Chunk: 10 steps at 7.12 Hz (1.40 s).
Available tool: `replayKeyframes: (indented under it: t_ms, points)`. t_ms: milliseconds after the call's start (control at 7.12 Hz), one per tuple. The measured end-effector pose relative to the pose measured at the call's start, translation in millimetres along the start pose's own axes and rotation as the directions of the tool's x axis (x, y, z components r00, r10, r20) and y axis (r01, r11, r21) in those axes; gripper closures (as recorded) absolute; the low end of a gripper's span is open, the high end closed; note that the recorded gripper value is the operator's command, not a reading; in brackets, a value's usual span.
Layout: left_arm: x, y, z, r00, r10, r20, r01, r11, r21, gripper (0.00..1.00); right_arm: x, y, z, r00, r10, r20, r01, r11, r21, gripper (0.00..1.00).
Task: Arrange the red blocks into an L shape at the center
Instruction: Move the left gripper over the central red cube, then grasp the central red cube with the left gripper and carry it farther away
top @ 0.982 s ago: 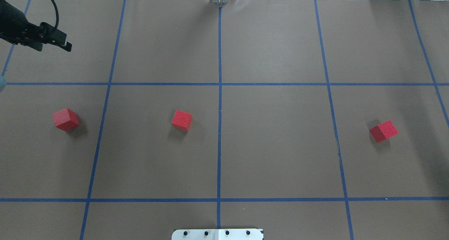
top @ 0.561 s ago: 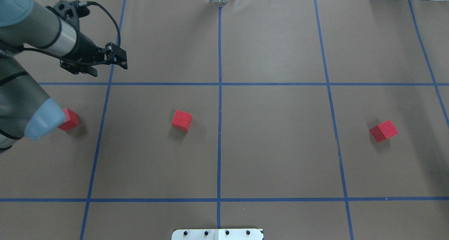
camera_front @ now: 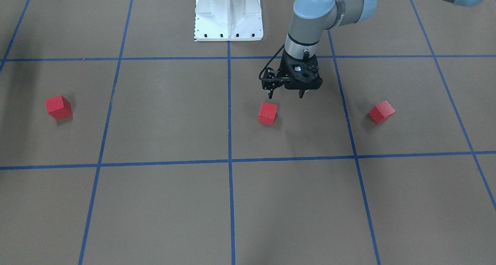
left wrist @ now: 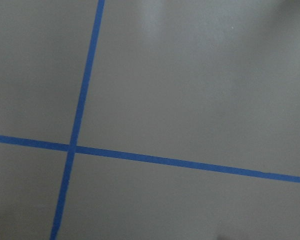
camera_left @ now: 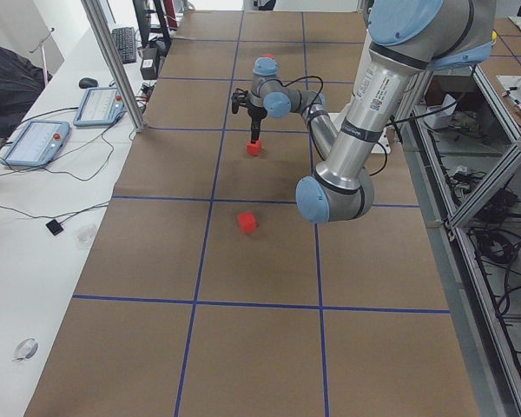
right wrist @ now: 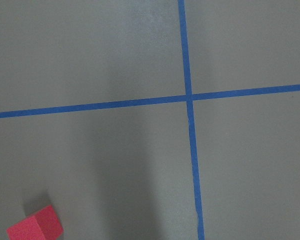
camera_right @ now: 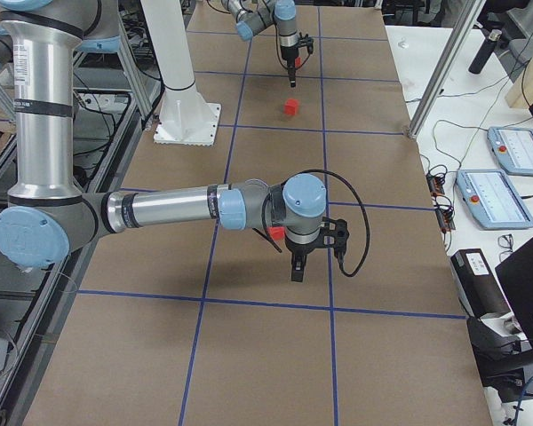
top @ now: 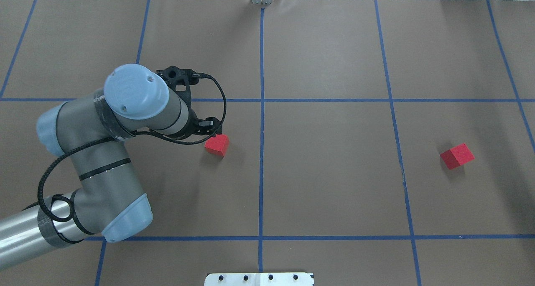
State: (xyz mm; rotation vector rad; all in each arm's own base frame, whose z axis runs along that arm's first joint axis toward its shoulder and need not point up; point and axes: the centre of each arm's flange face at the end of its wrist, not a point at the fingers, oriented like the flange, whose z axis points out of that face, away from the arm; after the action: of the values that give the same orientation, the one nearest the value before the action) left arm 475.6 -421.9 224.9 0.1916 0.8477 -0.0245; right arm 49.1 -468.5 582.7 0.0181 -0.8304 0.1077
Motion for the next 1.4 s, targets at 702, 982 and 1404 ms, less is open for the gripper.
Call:
replayKeyframes:
  t_ms: [702, 982, 1404]
  points:
    - [20, 0, 70, 0.974, 0.223, -0.046, -0.221, 0.974, 0.057, 0.01, -1, -1, 4, 1.0, -0.002, -0.001, 0.002, 1.0, -0.007, 0.01]
    - [21, -1, 79, 0.973, 0.227, -0.047, -0.224, 0.973, 0.058, 0.02, -2, -1, 4, 1.0, -0.003, 0.0, 0.003, 1.0, -0.007, 0.01]
    - [20, 2, 86, 0.975, 0.219, -0.042, -0.217, 0.975, 0.045, 0.2, -1, -1, 4, 1.0, -0.002, -0.001, 0.002, 1.0, -0.007, 0.01]
